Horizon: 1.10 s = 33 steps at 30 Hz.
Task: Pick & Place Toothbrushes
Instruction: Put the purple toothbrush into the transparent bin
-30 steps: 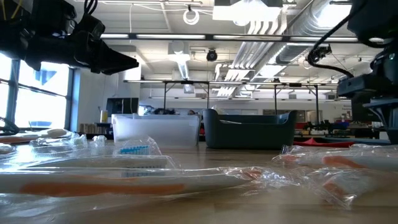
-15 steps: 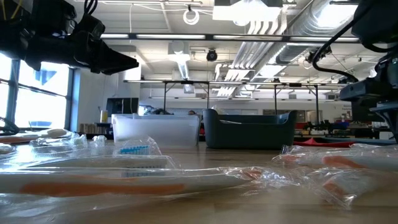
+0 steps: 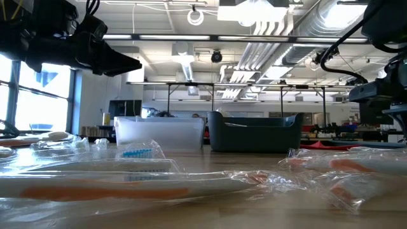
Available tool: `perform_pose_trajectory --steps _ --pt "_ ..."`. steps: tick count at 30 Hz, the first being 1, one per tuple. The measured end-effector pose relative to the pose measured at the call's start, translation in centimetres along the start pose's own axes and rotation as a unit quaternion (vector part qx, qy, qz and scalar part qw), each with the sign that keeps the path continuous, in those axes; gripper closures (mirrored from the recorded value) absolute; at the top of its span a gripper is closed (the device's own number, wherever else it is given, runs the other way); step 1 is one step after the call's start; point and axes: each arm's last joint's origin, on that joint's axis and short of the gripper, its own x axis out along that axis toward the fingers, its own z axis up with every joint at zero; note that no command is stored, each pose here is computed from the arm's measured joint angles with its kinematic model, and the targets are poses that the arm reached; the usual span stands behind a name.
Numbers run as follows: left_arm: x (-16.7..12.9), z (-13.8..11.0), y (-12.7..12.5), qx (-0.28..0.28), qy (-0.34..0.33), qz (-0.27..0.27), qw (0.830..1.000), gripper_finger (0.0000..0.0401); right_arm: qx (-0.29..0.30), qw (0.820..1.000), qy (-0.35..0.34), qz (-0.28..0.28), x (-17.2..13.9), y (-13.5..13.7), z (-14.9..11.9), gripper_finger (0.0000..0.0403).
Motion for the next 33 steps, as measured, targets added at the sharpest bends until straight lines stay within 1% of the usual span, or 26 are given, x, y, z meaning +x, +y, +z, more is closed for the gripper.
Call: perform_pose_trajectory --steps 5,9,14,18,20,24,26,28,33 --pt "0.0 0.0 0.0 0.000 0.000 0.002 1.000 0.0230 -0.003 1.000 -0.003 0.003 -0.1 0.0 0.0 0.0389" --pt "0.0 0.0 0.1 0.000 0.002 0.017 1.000 0.0230 -0.016 1.000 -0.004 0.023 -0.5 -0.2 0.1 0.0389" --pt "0.0 0.1 0.2 -0.005 -0.002 0.037 0.999 0.0230 -0.027 0.995 -0.037 0.094 -1.9 0.0 0.5 0.0389" --pt "0.0 0.1 0.3 -0.012 -0.003 0.044 0.999 0.0230 -0.050 0.981 -0.077 0.170 -3.3 0.5 0.8 0.0389" --pt "0.0 0.2 0.3 -0.012 -0.006 0.045 0.999 0.0230 -0.065 0.972 -0.099 0.203 -3.9 0.6 0.9 0.0389" --pt "0.0 0.5 0.3 -0.026 -0.023 0.047 0.998 0.0230 -0.105 0.944 -0.166 0.264 -5.0 1.2 1.1 0.0389" --pt "0.0 0.6 0.3 -0.034 -0.029 0.048 0.998 0.0230 -0.126 0.926 -0.206 0.291 -5.6 1.6 1.3 0.0389" --pt "0.0 0.8 0.4 -0.034 -0.039 0.049 0.997 0.0230 -0.149 0.909 -0.244 0.305 -6.0 1.9 1.5 0.0389" --pt "-0.1 1.0 0.4 -0.034 -0.048 0.049 0.997 0.0230 -0.219 0.855 -0.327 0.337 -7.2 3.4 1.9 0.0389"
